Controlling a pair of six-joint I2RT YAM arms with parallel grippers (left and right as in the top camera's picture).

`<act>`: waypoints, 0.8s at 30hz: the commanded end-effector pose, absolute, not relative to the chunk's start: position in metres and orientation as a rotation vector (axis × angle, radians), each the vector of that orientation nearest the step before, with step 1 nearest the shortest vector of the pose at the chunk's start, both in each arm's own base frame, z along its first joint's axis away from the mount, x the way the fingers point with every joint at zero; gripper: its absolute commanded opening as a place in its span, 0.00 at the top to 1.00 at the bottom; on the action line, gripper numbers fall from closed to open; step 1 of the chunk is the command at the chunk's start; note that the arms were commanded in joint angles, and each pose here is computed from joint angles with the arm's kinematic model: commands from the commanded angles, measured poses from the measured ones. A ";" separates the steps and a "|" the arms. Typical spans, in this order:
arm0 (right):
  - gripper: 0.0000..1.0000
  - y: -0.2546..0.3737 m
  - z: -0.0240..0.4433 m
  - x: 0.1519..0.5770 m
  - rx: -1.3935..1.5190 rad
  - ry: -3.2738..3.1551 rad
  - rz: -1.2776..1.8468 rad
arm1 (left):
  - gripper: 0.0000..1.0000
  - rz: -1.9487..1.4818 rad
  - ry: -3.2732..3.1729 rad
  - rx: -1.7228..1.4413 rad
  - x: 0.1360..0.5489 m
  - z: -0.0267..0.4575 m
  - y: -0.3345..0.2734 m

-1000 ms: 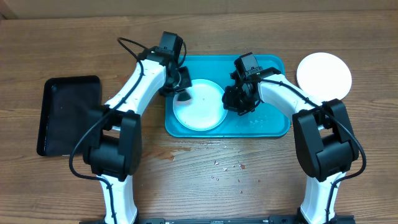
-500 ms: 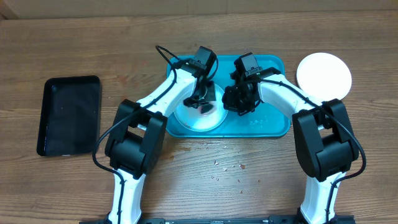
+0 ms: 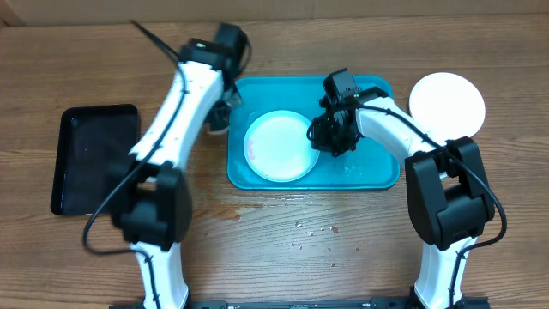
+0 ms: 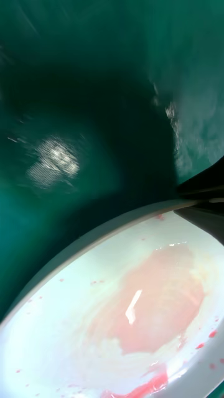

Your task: Clean dirty plates on tray and stack at the side

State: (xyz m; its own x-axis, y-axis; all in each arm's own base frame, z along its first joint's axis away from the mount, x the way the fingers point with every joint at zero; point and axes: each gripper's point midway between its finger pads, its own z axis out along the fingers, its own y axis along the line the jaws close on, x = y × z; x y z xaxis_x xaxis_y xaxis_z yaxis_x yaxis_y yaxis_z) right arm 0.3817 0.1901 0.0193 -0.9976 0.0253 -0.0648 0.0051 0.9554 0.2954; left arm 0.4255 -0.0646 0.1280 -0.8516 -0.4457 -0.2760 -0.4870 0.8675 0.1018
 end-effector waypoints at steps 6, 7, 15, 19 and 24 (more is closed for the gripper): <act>0.96 0.150 0.173 0.433 -0.253 2.538 -0.232 | 0.96 0.284 2.728 -0.984 0.400 0.169 0.030; 0.96 0.149 0.192 0.431 -0.294 2.459 -0.359 | 0.96 0.297 2.734 -1.035 0.395 0.163 0.043; 0.96 0.182 0.296 0.404 -0.413 1.933 -1.009 | 0.96 0.219 2.727 -1.349 0.368 0.139 0.110; 0.96 0.199 0.324 0.397 -0.495 1.808 -1.161 | 0.96 0.154 2.703 -1.432 0.364 0.138 0.124; 0.96 0.215 0.354 0.390 -0.529 1.721 -1.267 | 0.96 0.134 2.693 -1.455 0.363 0.138 0.128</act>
State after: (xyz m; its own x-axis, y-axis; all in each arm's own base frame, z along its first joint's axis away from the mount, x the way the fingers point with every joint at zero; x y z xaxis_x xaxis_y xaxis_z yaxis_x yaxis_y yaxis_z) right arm 0.4025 0.2246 0.3244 -0.4460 -0.7194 -0.5325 0.1322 0.5354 -0.8342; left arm 0.3616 0.1323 0.1411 -0.5283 -0.8381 -0.1358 -0.8487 0.5259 0.0562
